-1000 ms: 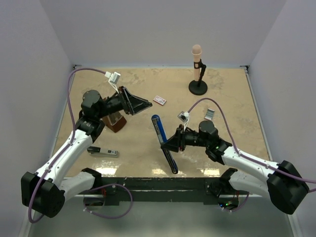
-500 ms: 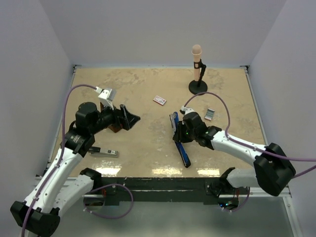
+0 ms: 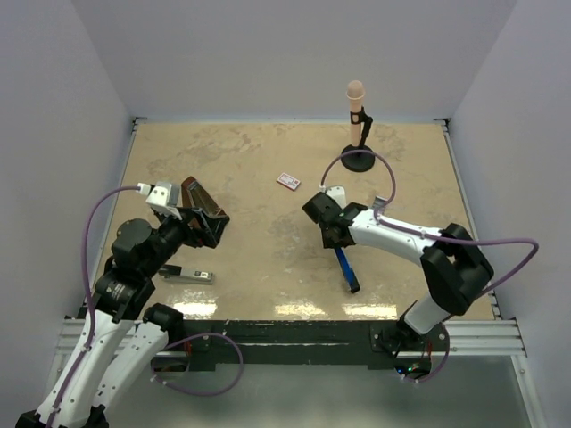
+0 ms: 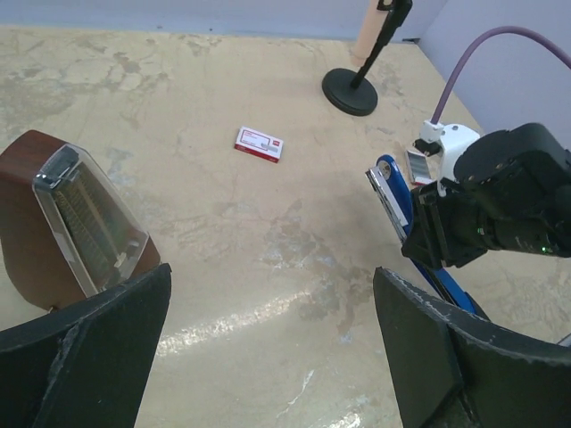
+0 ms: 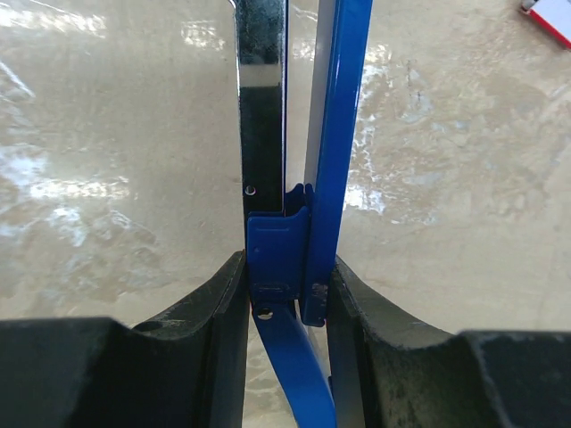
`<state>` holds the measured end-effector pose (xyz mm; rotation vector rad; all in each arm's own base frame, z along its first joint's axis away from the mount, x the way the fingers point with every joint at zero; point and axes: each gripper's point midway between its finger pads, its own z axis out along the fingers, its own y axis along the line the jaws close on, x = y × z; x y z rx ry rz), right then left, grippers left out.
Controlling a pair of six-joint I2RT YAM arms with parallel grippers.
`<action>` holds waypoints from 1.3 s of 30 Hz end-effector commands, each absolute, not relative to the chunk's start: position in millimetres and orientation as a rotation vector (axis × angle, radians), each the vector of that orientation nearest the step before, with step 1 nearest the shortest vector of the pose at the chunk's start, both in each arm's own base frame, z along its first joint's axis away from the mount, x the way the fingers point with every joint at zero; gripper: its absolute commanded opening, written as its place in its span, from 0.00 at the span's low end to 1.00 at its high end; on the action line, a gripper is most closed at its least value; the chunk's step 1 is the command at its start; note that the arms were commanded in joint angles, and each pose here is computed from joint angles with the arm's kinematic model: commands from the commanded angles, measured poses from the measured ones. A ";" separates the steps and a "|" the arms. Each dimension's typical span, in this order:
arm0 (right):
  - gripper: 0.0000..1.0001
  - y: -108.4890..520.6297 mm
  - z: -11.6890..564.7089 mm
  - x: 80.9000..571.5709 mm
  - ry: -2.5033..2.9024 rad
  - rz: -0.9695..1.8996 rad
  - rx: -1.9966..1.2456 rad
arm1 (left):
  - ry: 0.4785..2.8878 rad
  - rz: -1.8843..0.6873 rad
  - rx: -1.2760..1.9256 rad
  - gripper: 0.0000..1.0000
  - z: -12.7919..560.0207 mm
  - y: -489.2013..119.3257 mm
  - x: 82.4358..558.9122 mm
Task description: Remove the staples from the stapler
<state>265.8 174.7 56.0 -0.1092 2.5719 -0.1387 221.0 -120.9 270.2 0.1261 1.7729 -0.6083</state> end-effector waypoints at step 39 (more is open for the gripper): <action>0.00 263.0 141.7 251.7 2.376 0.127 -0.340 | 1.730 -0.745 0.061 0.96 292.9 -131.9 216.0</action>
